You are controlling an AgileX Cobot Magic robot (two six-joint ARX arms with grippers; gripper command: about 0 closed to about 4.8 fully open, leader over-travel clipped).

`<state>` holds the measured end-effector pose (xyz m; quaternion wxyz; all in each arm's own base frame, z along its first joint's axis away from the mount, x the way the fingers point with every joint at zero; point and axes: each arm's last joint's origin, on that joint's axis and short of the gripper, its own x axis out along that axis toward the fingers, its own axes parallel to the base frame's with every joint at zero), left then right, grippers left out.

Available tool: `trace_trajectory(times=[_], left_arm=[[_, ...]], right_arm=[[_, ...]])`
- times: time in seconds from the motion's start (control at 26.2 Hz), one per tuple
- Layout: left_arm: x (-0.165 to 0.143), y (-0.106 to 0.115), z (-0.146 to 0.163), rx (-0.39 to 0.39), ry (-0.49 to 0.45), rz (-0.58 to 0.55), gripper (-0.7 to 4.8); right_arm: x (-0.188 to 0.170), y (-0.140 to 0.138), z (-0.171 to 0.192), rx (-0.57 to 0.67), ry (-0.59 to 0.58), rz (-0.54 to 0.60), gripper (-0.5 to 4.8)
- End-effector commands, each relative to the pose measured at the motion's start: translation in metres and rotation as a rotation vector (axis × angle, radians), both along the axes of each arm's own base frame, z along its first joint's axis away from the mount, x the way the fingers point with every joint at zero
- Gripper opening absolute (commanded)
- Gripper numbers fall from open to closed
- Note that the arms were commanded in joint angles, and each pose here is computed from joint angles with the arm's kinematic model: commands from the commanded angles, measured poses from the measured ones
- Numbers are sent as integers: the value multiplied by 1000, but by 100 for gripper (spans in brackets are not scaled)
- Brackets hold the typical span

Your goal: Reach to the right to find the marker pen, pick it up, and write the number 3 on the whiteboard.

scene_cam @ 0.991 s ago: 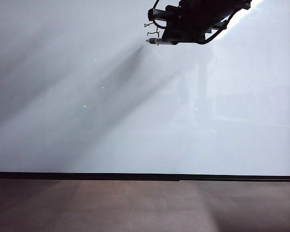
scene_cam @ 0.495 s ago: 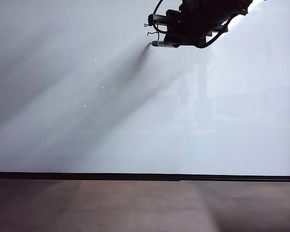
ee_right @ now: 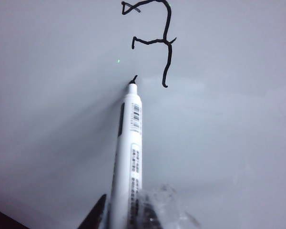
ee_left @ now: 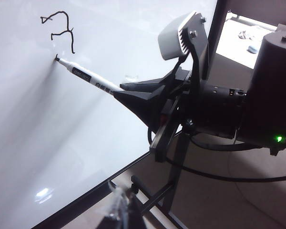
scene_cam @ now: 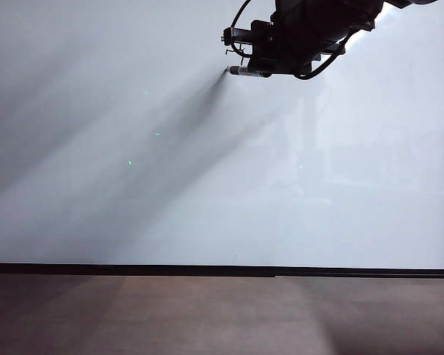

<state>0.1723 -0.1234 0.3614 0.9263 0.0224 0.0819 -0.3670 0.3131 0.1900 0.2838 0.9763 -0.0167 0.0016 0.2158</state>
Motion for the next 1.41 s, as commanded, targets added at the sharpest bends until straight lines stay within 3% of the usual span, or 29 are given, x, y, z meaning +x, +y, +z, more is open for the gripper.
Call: trace_trajectory(times=[0.04, 0.99, 1.41], left_arm=[[-1, 0, 2, -4, -12, -4, -5], [-1, 0, 2, -4, -11, -4, -5], [-1, 0, 1, 0, -5, -4, -5]], right_arm=[[0, -1, 4, 15, -15, -26, 43], [-3, -7, 7, -4, 11, -153, 40], [-4, -7, 8, -8, 16, -152, 40]])
